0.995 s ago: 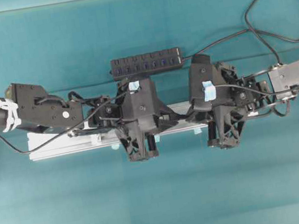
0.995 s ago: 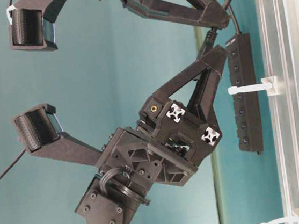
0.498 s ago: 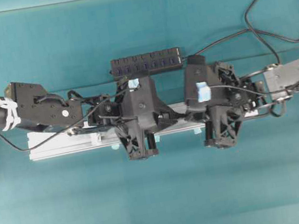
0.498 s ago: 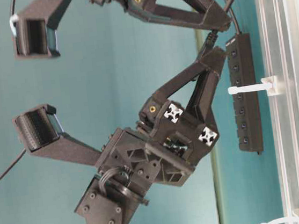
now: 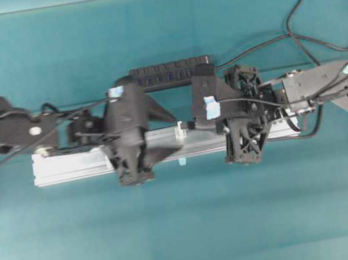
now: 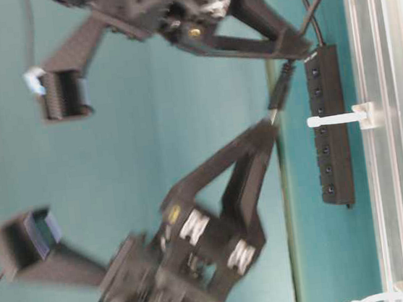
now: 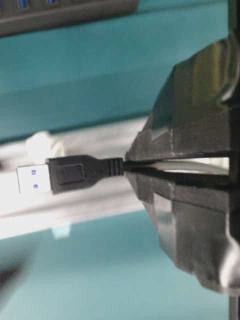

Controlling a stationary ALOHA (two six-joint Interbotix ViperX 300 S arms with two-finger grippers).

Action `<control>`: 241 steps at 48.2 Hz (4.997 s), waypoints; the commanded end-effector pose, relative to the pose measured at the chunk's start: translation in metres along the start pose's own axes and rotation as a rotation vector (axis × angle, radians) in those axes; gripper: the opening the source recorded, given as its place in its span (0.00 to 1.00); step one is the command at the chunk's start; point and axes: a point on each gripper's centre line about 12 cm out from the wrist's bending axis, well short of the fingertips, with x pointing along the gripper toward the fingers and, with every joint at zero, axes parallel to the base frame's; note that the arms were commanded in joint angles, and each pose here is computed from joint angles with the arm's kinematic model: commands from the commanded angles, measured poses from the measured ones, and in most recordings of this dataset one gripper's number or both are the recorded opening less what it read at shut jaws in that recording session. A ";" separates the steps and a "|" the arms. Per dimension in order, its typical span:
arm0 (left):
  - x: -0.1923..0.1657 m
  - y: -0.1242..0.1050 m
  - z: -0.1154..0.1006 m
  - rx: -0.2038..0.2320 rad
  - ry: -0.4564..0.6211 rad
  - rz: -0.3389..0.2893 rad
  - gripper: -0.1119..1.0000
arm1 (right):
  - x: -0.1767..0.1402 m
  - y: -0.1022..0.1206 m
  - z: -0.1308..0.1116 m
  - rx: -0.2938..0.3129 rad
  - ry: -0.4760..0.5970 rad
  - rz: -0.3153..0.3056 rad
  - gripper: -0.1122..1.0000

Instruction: Pass the USB cable through three rings with both arms.

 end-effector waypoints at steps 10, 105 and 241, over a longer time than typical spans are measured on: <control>-0.026 -0.002 0.001 -0.054 -0.034 -0.006 0.92 | -0.003 -0.006 0.000 -0.023 0.054 -0.026 0.02; -0.087 0.011 -0.034 -0.090 -0.014 0.035 0.90 | 0.041 -0.008 0.017 -0.122 0.030 -0.004 0.02; 0.033 0.024 -0.048 -0.080 0.020 0.052 0.30 | 0.038 0.009 0.024 -0.138 0.004 0.025 0.03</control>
